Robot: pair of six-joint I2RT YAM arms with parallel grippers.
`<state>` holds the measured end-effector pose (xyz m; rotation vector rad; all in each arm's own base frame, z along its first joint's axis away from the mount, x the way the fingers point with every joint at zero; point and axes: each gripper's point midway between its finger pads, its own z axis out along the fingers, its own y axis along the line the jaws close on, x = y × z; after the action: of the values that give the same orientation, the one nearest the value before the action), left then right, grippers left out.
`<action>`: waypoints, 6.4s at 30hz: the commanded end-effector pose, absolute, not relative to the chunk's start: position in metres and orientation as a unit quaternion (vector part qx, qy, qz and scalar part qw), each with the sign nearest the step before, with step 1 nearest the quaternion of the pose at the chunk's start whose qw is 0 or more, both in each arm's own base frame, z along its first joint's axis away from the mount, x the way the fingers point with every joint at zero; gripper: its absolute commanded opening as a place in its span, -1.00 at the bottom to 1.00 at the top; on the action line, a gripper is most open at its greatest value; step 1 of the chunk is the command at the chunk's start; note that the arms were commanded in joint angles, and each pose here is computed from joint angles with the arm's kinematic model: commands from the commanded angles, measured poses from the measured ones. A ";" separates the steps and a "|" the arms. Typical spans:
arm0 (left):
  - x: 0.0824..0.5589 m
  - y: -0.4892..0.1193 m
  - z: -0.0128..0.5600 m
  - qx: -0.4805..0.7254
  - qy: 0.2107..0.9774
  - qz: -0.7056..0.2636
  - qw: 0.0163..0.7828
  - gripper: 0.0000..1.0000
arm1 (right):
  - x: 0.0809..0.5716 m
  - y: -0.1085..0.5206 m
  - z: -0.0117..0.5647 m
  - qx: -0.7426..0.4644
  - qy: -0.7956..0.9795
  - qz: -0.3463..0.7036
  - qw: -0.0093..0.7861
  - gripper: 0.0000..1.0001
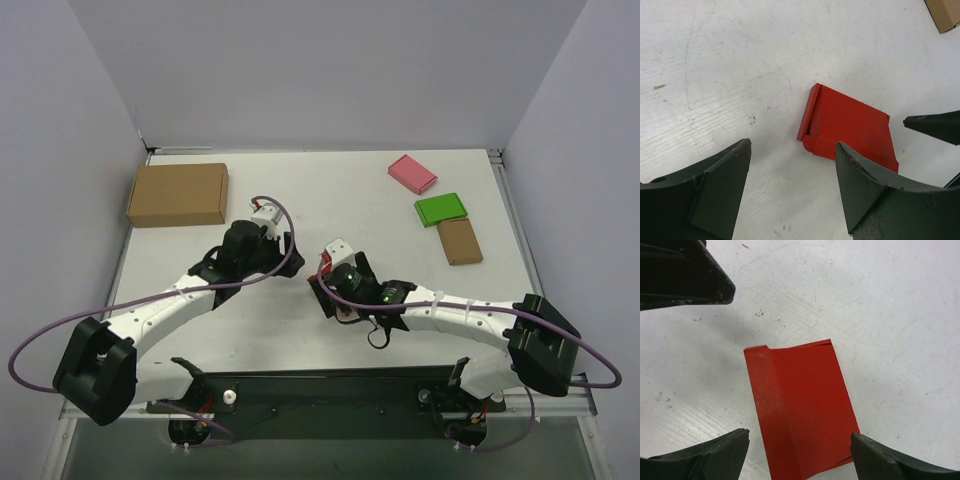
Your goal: Fold the paper box
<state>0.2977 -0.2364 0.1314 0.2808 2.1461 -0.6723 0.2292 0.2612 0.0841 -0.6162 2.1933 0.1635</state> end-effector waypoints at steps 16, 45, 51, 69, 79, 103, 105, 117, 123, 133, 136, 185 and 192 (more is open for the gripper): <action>0.304 -0.169 0.207 0.102 0.859 -0.274 0.420 0.57 | 0.242 0.279 0.052 -0.386 0.846 -0.090 0.356 0.66; 0.300 -0.179 0.201 0.143 0.837 -0.315 0.423 0.57 | 0.235 0.269 0.059 -0.402 0.863 -0.028 0.303 -1.00; 0.297 -0.181 0.202 0.149 0.835 -0.320 0.423 0.57 | 0.235 0.259 0.062 -0.405 0.866 -0.009 0.292 -1.00; 0.295 -0.181 0.200 0.148 0.835 -0.321 0.421 0.57 | 0.226 0.263 0.069 -0.400 0.855 -0.098 0.315 0.56; 0.295 -0.181 0.199 0.149 0.835 -0.322 0.420 0.57 | 0.236 0.259 0.087 -0.379 0.874 -0.030 0.304 1.00; 0.295 -0.182 0.198 0.151 0.836 -0.322 0.418 0.57 | 0.236 0.237 0.018 -0.374 0.904 -0.004 0.205 1.00; 0.295 -0.182 0.196 0.151 0.836 -0.323 0.416 0.57 | 0.238 0.234 0.015 -0.372 0.905 -0.017 0.205 1.00; 0.295 -0.181 0.197 0.150 0.836 -0.322 0.418 0.57 | 0.253 0.215 0.005 -0.381 0.880 -0.149 0.240 0.93; 0.294 -0.182 0.198 0.152 0.836 -0.322 0.418 0.57 | 0.254 0.214 0.007 -0.379 0.872 -0.174 0.255 0.57; 0.294 -0.182 0.201 0.154 0.833 -0.323 0.423 0.57 | 0.243 0.219 -0.005 -0.391 0.878 -0.155 0.229 -0.20; 0.293 -0.182 0.200 0.154 0.833 -0.323 0.421 0.56 | 0.239 0.222 -0.004 -0.399 0.876 -0.148 0.226 -0.37; 0.225 -0.250 0.130 0.178 0.778 -0.436 0.416 0.56 | 0.197 0.282 0.081 -0.378 0.872 0.217 0.221 -1.00; 0.245 -0.264 0.121 0.197 0.782 -0.410 0.427 0.56 | 0.200 0.277 0.074 -0.374 0.877 0.213 0.214 -1.00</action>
<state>0.2182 -0.2495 0.0960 0.4370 2.0847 -1.0771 0.2076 0.2808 0.0812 -1.0012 2.4043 0.5669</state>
